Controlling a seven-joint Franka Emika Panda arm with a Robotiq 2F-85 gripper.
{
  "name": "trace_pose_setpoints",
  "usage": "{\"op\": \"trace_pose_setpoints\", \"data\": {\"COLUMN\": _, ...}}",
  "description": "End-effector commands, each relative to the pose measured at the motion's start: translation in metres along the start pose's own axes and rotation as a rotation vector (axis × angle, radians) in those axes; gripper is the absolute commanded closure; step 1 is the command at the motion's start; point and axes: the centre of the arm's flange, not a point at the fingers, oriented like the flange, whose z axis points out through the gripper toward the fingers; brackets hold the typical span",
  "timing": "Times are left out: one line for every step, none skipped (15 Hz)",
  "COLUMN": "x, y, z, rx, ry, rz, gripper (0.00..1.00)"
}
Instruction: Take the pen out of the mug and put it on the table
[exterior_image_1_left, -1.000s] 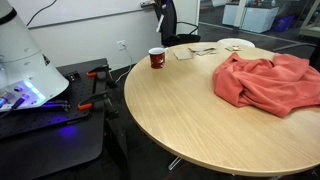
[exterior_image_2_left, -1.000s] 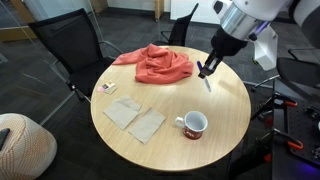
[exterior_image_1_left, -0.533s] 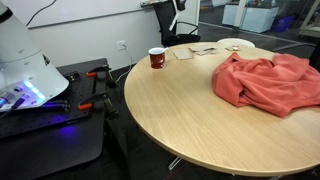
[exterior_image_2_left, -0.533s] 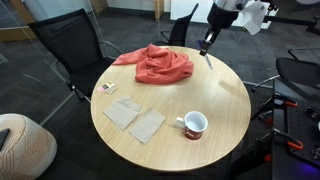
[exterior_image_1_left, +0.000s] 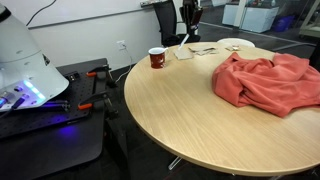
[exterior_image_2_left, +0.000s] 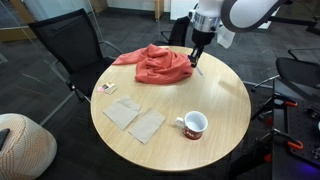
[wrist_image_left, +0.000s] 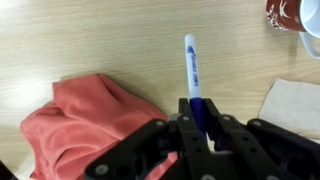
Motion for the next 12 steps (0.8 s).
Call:
{"op": "trace_pose_setpoints", "data": {"x": 0.020, "y": -0.007, "z": 0.044, "rx": 0.042, "ry": -0.046, "rz": -0.034, "gripper": 0.96}}
{"op": "trace_pose_setpoints", "data": {"x": 0.019, "y": -0.012, "z": 0.058, "rx": 0.045, "ry": -0.063, "rz": -0.037, "gripper": 0.96}}
{"op": "trace_pose_setpoints", "data": {"x": 0.019, "y": -0.015, "z": 0.069, "rx": 0.050, "ry": -0.079, "rz": -0.043, "gripper": 0.96}}
{"op": "trace_pose_setpoints", "data": {"x": 0.018, "y": -0.019, "z": 0.083, "rx": 0.055, "ry": -0.095, "rz": -0.044, "gripper": 0.96}}
{"op": "trace_pose_setpoints", "data": {"x": 0.018, "y": -0.023, "z": 0.093, "rx": 0.056, "ry": -0.111, "rz": -0.046, "gripper": 0.96}}
{"op": "trace_pose_setpoints", "data": {"x": 0.017, "y": -0.027, "z": 0.105, "rx": 0.056, "ry": -0.131, "rz": -0.047, "gripper": 0.96}}
{"op": "trace_pose_setpoints", "data": {"x": 0.017, "y": -0.029, "z": 0.115, "rx": 0.058, "ry": -0.145, "rz": -0.051, "gripper": 0.96}}
{"op": "trace_pose_setpoints", "data": {"x": 0.016, "y": -0.032, "z": 0.125, "rx": 0.057, "ry": -0.158, "rz": -0.050, "gripper": 0.96}}
{"op": "trace_pose_setpoints", "data": {"x": 0.015, "y": -0.034, "z": 0.134, "rx": 0.057, "ry": -0.170, "rz": -0.051, "gripper": 0.96}}
{"op": "trace_pose_setpoints", "data": {"x": 0.015, "y": -0.035, "z": 0.141, "rx": 0.056, "ry": -0.179, "rz": -0.053, "gripper": 0.96}}
{"op": "trace_pose_setpoints", "data": {"x": 0.015, "y": -0.036, "z": 0.148, "rx": 0.054, "ry": -0.186, "rz": -0.050, "gripper": 0.96}}
{"op": "trace_pose_setpoints", "data": {"x": 0.015, "y": -0.037, "z": 0.154, "rx": 0.051, "ry": -0.193, "rz": -0.049, "gripper": 0.96}}
